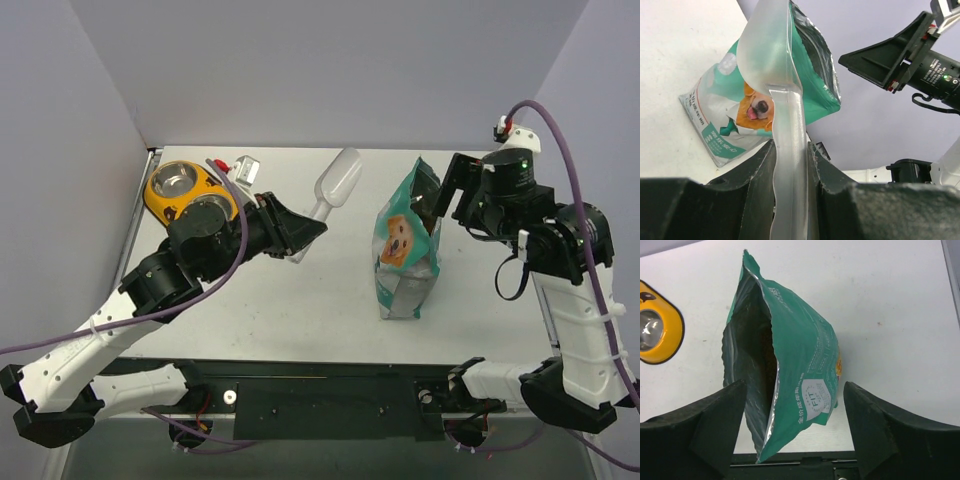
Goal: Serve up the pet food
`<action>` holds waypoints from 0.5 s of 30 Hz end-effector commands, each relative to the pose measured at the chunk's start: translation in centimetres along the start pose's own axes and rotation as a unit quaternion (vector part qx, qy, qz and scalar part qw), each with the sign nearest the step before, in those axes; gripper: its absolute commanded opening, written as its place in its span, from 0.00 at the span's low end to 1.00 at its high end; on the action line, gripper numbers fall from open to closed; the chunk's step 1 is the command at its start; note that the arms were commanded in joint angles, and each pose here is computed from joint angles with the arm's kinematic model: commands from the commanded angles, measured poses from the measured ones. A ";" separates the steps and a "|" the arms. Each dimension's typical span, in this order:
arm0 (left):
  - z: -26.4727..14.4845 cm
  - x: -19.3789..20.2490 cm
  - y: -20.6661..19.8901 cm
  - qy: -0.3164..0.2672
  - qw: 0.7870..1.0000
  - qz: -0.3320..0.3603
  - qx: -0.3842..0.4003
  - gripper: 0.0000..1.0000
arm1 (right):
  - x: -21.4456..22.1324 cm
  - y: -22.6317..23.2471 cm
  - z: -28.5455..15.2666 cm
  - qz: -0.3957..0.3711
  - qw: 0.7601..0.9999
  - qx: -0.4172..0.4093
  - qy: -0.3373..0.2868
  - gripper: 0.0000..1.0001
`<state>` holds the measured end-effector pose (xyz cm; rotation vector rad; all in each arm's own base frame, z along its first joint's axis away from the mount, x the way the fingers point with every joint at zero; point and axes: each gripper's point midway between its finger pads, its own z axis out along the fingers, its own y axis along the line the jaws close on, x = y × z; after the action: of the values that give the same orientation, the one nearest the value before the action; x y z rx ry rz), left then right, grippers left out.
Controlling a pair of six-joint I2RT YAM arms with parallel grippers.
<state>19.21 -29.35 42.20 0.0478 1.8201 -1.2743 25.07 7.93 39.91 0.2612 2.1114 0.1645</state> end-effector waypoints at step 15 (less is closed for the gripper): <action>-2.4 -2.2 -0.3 -0.045 0.999 0.005 -0.006 0.00 | 3.3 -0.5 6.6 -0.043 0.990 0.111 0.077 0.47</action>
<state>19.40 -28.08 39.81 -0.0064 1.8675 -1.2095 29.32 8.75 34.76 0.2466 2.2696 -0.0594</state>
